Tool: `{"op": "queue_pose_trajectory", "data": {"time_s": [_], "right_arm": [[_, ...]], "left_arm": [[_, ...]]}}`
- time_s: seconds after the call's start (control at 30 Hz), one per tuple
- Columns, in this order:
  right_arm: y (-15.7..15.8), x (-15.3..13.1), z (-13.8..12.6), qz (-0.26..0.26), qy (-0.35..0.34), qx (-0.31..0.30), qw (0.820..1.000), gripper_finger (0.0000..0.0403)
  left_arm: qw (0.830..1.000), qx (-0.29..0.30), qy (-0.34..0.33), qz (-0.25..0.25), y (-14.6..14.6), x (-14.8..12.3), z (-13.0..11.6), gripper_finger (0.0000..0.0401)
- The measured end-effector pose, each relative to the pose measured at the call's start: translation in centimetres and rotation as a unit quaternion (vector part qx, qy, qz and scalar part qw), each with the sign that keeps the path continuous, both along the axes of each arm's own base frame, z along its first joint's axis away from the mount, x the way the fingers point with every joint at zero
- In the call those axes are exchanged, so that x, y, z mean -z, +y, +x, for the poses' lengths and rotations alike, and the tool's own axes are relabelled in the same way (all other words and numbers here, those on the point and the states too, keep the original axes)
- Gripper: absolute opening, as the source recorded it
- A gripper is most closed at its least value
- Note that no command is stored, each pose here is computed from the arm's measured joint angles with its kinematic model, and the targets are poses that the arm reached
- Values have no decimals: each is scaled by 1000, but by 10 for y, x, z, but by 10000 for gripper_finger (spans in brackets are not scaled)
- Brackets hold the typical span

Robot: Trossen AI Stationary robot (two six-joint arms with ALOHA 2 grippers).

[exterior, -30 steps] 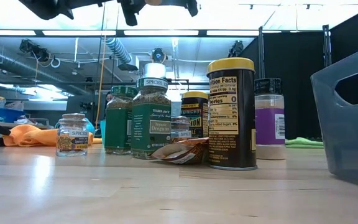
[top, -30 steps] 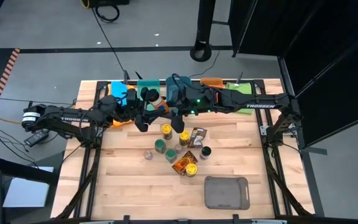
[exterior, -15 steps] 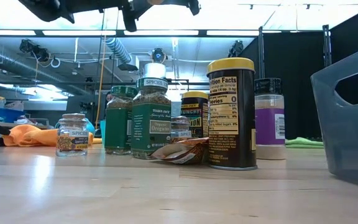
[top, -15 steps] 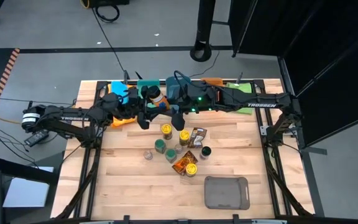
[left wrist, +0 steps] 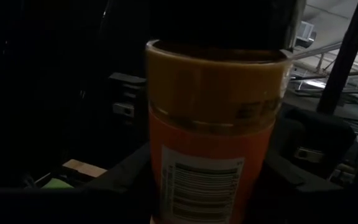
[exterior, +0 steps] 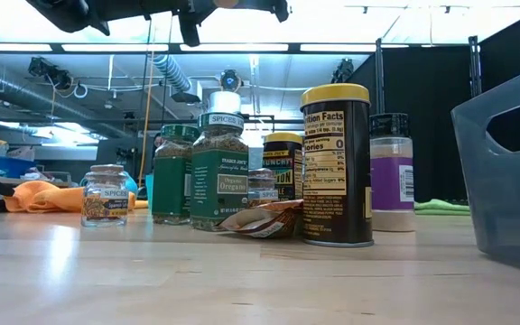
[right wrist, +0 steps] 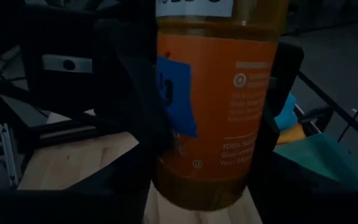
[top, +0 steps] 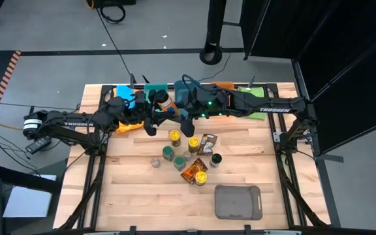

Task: Sort spices by type
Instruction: Put the right black seasoning bottle into the orange transparent bin

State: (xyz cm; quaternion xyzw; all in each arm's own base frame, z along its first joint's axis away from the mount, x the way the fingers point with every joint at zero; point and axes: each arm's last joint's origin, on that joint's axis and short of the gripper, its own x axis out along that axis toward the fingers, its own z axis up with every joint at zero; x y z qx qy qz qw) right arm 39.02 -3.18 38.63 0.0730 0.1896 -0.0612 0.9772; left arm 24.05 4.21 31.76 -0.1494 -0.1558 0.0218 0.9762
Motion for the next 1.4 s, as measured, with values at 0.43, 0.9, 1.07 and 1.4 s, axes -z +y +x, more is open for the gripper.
{"op": "queue_pose_trajectory", "data": {"time_s": [0.43, 0.9, 1.07, 1.4], "right_arm": [[-16, -33, -38, -37, -14, 23, 999, 278], [-19, -52, -31, -103, -114, -5, 988, 307], [-19, -58, -32, -91, -144, 2, 985, 337], [-20, -46, -19, -34, -139, 7, 990, 366]], "left_arm": [[1000, 3, 4, 0, 0, 1, 0, 199], [1000, 6, 25, -3, 0, 5, 1, 198], [1000, 6, 31, -4, 0, 6, 2, 198], [999, 6, 37, -3, 0, 7, 2, 198]]}}
